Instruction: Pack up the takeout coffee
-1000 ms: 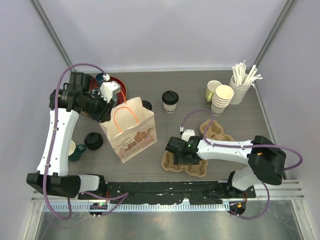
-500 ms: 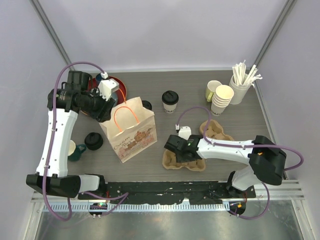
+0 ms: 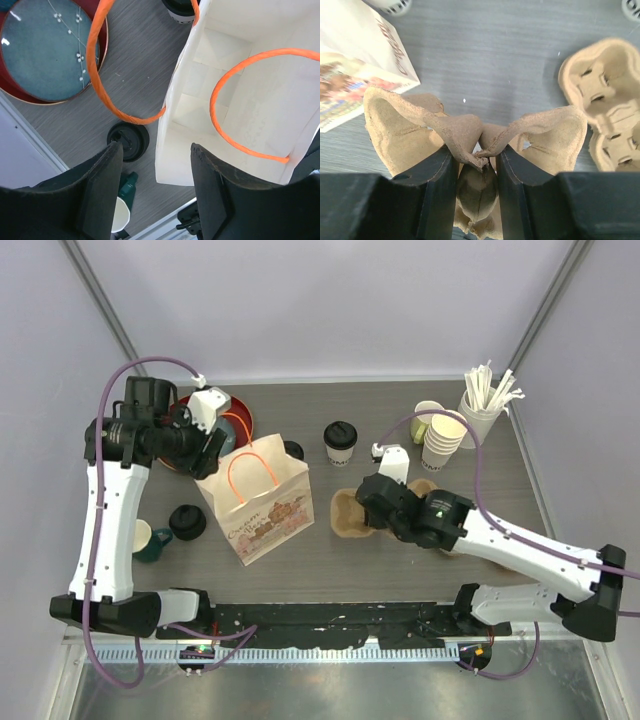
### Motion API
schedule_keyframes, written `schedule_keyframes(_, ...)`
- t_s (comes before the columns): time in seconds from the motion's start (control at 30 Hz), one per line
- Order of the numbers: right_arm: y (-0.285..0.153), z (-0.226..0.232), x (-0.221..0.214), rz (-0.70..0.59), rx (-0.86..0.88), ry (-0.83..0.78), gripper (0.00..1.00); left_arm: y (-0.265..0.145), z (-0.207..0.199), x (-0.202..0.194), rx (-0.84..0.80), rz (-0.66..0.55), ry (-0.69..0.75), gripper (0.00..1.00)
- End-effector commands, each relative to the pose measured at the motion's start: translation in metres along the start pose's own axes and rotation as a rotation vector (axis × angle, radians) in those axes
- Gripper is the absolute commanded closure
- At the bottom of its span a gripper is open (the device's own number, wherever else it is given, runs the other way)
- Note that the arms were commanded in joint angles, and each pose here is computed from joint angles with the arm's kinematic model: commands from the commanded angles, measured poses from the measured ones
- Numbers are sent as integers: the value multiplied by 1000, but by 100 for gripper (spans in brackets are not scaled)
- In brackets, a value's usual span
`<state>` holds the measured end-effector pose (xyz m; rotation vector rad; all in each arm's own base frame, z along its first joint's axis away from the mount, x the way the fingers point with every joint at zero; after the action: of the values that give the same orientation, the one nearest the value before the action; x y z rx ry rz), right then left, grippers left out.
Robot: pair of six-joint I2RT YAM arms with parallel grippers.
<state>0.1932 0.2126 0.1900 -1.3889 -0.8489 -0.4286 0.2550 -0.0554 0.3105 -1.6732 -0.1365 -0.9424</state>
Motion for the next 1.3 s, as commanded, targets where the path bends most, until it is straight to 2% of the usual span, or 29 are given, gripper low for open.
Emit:
schedule_keyframes(0.0, -35, -17, 51, -153, -16, -6, 65, -11, -7, -20, 3, 73, -44, 39)
schedule_keyframes(0.13, -61, -16, 98, -260, 2, -39, 66, -5, -3, -24, 18, 90, -48, 38)
schedule_keyframes(0.17, -73, -15, 120, -315, 15, -72, 66, -4, -2, -24, 17, 95, -49, 38)
schedule_keyframes(0.3, -94, 8, 179, -440, 78, -143, 64, 1, -6, -27, -7, 99, -55, 37)
schedule_keyframes(0.33, -93, 23, 189, -455, 122, -164, 64, 2, -8, -30, -20, 104, -58, 37)
schedule_keyframes(0.37, -110, 33, 216, -541, 175, -129, 64, 4, -9, -31, -25, 104, -60, 37)
schedule_keyframes(0.47, -119, 66, 252, -646, 276, -161, 65, 9, -12, -33, -43, 102, -70, 37)
schedule_keyframes(0.57, -106, 108, 269, -670, 369, -214, 65, 12, -17, -35, -69, 98, -86, 39)
schedule_keyframes(0.6, -102, 118, 272, -671, 392, -227, 66, 13, -17, -36, -72, 100, -89, 41)
schedule_keyframes(0.7, -81, 147, 283, -671, 419, -263, 68, 15, -20, -36, -87, 92, -98, 53)
schedule_keyframes(0.83, -63, 183, 283, -647, 534, -277, 69, 11, -25, -34, -103, 60, -100, 83)
schedule_keyframes(0.93, -46, 203, 269, -591, 597, -283, 69, 9, -30, -33, -123, 42, -98, 100)
schedule_keyframes(1.07, -32, 214, 245, -517, 648, -285, 71, 9, -29, -29, -115, 12, -118, 100)
schedule_keyframes(1.27, -32, 203, 216, -447, 648, -291, 72, 12, -19, -16, -56, -42, -159, 100)
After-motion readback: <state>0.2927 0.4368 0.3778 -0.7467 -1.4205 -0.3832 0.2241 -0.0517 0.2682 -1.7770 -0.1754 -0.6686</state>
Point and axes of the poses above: each gripper's point midway between its finger pads, its own y axis out along the fingers, its own z axis along the line the jaws close on, x = y × z, the point moved 1 cm from there along -y, back along the fingers, and after that the axes turned 10 degrees about -y, right-handed, at the moved point
